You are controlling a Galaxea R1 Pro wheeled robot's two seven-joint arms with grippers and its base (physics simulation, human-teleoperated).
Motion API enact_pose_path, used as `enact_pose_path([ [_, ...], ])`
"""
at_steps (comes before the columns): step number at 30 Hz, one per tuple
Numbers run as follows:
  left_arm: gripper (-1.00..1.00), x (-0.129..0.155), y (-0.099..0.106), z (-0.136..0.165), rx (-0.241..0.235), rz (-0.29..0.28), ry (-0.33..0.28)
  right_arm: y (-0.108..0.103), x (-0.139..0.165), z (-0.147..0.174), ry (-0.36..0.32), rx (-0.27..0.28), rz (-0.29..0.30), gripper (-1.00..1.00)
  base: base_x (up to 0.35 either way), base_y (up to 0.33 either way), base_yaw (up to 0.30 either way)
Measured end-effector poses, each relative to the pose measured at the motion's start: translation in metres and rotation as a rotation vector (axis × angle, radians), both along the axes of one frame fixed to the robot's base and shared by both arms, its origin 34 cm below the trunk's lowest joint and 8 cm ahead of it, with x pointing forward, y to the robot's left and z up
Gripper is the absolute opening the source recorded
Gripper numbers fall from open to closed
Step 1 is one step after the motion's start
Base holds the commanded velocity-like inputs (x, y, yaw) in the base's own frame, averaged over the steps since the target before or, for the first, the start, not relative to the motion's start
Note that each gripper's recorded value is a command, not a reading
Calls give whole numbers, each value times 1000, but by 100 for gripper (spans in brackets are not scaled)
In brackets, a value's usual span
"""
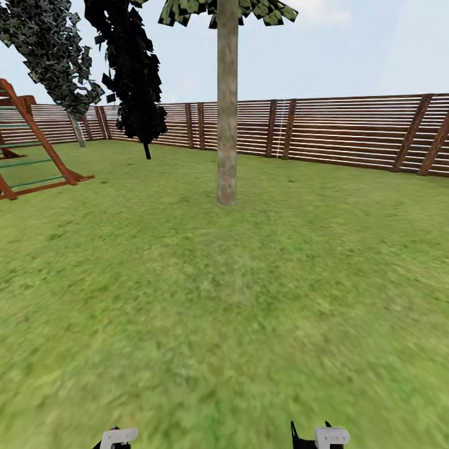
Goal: In the garden, pick up the pesticide atomizer on the floor and spray pesticide onto both trees until each tree trunk is fully covered.
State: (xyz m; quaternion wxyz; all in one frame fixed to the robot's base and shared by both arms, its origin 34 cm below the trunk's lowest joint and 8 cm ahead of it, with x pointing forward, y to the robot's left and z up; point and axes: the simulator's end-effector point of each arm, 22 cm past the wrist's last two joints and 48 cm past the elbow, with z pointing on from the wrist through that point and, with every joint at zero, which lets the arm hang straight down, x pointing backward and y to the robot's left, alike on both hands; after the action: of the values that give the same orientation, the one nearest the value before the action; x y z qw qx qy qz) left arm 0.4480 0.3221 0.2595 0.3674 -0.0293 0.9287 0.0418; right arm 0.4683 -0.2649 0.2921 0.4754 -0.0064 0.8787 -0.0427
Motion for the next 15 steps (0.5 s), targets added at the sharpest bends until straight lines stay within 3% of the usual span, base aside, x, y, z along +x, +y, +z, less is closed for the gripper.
enact_pose_path([
  [15, -100, 0, 0, 0, 0, 0, 0, 0, 1, 0, -1, 0, 0, 100, 339, 0, 0],
])
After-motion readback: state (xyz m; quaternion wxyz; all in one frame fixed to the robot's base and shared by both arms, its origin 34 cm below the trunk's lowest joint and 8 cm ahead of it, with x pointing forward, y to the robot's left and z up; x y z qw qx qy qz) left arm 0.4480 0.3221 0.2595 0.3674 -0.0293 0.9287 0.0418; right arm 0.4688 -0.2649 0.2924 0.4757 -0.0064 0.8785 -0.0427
